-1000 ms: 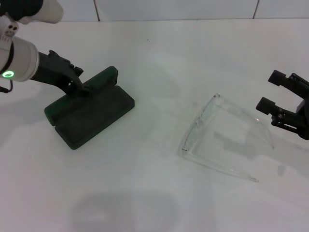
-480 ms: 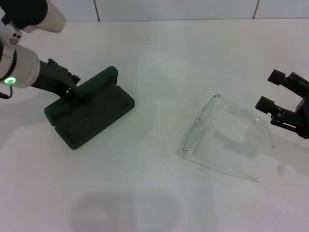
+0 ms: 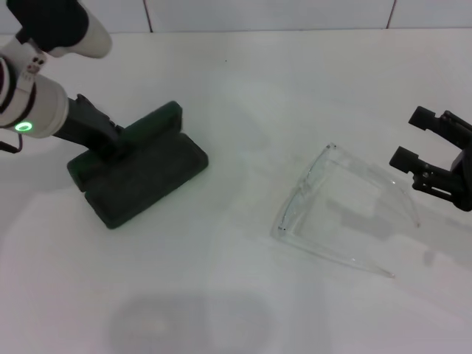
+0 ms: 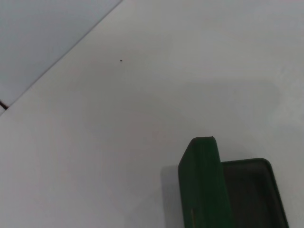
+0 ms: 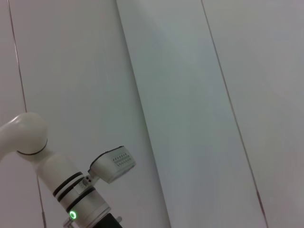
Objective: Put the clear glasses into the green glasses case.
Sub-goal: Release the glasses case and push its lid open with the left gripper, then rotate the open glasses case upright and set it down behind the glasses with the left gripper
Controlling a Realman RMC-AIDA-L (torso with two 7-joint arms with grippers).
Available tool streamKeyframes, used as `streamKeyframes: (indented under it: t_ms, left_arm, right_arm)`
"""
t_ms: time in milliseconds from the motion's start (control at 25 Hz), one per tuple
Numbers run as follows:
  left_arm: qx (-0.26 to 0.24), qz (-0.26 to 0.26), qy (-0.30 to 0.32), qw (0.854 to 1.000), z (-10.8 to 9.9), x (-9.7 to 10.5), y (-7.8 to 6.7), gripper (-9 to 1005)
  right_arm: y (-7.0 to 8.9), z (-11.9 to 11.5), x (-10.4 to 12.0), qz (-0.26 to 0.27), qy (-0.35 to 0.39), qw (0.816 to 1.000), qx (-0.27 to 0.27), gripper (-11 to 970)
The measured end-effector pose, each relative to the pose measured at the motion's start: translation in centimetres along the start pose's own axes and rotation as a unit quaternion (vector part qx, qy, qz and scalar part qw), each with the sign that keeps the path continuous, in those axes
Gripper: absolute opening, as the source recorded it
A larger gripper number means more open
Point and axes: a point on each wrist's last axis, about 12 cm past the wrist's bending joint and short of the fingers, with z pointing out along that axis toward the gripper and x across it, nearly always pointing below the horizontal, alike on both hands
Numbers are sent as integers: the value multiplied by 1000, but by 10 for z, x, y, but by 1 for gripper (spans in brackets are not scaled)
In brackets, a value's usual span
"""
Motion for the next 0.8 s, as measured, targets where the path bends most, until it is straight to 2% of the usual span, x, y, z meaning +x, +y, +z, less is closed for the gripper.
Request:
streamKeyframes:
  t_ms: [40,120,240,360,520,560,800]
  left_arm:
    - [0,4,0,1000,0,-1,-1,502]
    - [-2,11,-2,1000,-1,-3,-3,259]
    - [-8,29,-7,1000,-6,-8,-8,232]
    - [-15,71,-21,997,-13,-18,-23,205]
    - [-20,139,-36,989,-22,-28,-50,210]
    - [-18,160,-39,986,-22,-29,-57,212]
    - [-2,237,-50,970,-11,-34,-86,219]
  right_arm:
    - [0,-1,0,0,0,1000,1,857]
    - [0,-1,0,1,0,1000,2,857]
    - [-1,-6,0,0,-5,1000,14,857]
    - [-2,-19,-3,-6,-24,999,43,858]
    - [1,-50,-13,-22,-64,994,86,858]
    - [3,-64,-18,-30,-82,991,103,858]
    - [20,-107,-25,-53,-128,977,159,858]
